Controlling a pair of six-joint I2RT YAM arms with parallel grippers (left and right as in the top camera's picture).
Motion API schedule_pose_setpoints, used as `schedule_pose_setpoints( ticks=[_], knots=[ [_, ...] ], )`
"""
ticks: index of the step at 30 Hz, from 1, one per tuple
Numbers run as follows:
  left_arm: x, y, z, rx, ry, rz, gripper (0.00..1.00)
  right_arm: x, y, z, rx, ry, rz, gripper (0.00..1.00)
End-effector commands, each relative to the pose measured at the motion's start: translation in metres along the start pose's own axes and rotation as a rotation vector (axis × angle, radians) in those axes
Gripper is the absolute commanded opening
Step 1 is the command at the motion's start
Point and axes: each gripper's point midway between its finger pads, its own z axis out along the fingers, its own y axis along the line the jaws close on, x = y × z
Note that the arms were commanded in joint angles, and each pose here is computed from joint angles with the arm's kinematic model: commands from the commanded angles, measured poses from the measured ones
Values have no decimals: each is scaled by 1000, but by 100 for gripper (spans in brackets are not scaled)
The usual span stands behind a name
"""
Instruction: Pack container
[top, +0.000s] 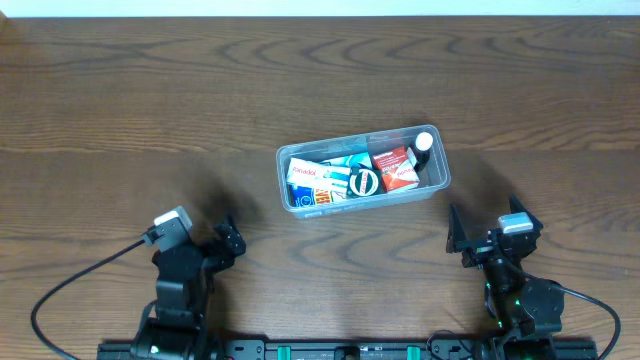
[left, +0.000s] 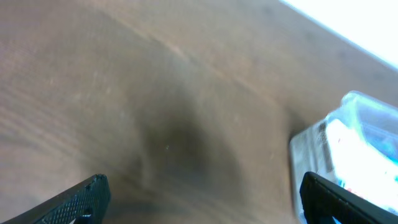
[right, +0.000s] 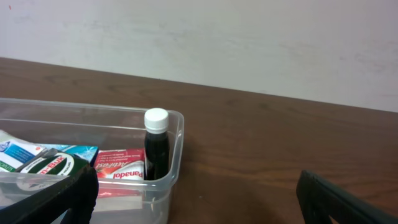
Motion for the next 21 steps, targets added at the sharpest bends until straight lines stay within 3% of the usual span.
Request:
schedule_pose_setpoints(
  ticks=[1, 5, 13, 21],
  knots=[
    [-13, -1, -1, 29, -92, -12, 98, 0, -1, 0, 3, -2, -11, 99],
    [-34, -12, -3, 86, -210, 76, 98, 0, -1, 0, 3, -2, -11, 99],
    [-46, -39, -11, 184, -289, 383, 98, 0, -1, 0, 3, -3, -11, 99],
    [-37, -32, -8, 196, -307, 394, 98, 0, -1, 0, 3, -3, -11, 99]
  ],
)
